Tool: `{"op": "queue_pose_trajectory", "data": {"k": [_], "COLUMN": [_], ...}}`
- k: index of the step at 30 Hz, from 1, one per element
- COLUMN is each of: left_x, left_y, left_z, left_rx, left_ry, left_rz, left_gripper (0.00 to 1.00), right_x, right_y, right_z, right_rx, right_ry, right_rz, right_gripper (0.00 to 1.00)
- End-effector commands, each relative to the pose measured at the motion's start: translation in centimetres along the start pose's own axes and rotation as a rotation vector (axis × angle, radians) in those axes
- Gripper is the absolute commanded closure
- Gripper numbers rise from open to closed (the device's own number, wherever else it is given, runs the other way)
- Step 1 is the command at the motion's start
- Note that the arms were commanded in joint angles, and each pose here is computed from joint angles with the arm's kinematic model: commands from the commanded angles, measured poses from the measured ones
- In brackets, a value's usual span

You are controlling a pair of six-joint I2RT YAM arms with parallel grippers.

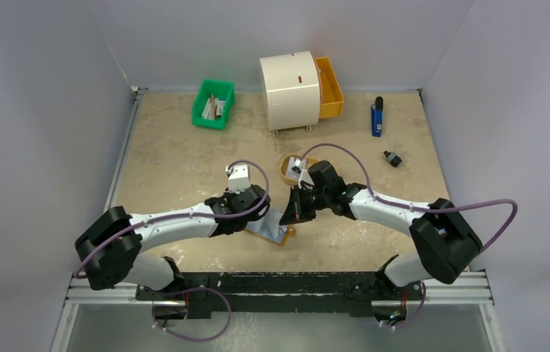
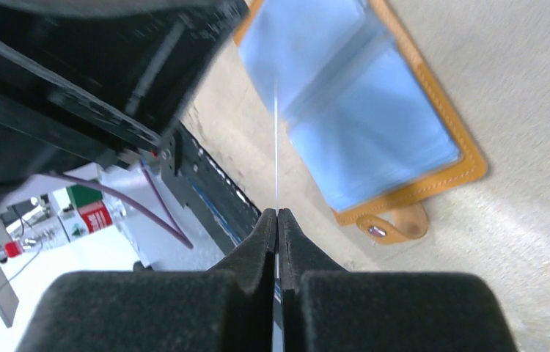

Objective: Put the credit cards into the card holder
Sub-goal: Turn over the card slot in the card holder, then insert the credit card into the card holder.

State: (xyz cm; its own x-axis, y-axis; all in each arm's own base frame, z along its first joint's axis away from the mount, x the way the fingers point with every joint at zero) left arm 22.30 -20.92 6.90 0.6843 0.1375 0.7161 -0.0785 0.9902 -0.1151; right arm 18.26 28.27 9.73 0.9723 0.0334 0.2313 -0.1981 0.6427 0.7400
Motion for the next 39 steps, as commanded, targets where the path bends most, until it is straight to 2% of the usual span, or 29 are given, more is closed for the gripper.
{"op": "queue_pose_trajectory", "data": {"k": [1, 4, 10, 22, 39], "left_x": [1.8, 1.2, -0.7, -2.9, -3.4], "left_y": [0.7, 1.8, 3.3, 3.4, 3.4], "left_z": [0.6, 0.2, -0.8, -1.2, -1.0], "left_rx": [0.026, 0.053, 0.064, 0.022, -0.001], "left_ry": [-0.059, -0.048, 0.002, 0.06, 0.077], "left_rz": [0.039, 0.052, 0.083, 0.099, 0.12], "left_gripper": [0.65, 0.6, 0.59, 0.63, 0.65], "right_x": [-2.6, -2.3, -1.5, -1.0, -0.3], "right_y": [-0.9, -0.9, -0.6, -1.0, -1.1], "right_z": [-0.2, -0.8, -1.8, -3.0, -2.1], "right_rx": [0.005, 0.025, 0.046, 0.053, 0.062], "right_ry": [0.084, 0.068, 0.056, 0.047, -0.025], "right_rz": [-0.034, -0.067, -0.092, -0.144, -0.177], "right_gripper": [1.0, 1.0, 1.0, 1.0, 1.0]}}
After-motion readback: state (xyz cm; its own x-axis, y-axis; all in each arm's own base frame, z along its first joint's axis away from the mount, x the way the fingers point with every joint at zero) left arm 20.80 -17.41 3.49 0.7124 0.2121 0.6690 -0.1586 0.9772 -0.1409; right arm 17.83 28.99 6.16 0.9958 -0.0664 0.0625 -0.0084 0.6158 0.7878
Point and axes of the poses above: each gripper's point midway between its finger pads, its own z axis back along the fingers, its own y axis along the line the jaws close on, x = y × z, the point moved 2 cm from there along z, back along the fingers, and after that the axes turned 2 degrees about -z, right-handed, at the moved point
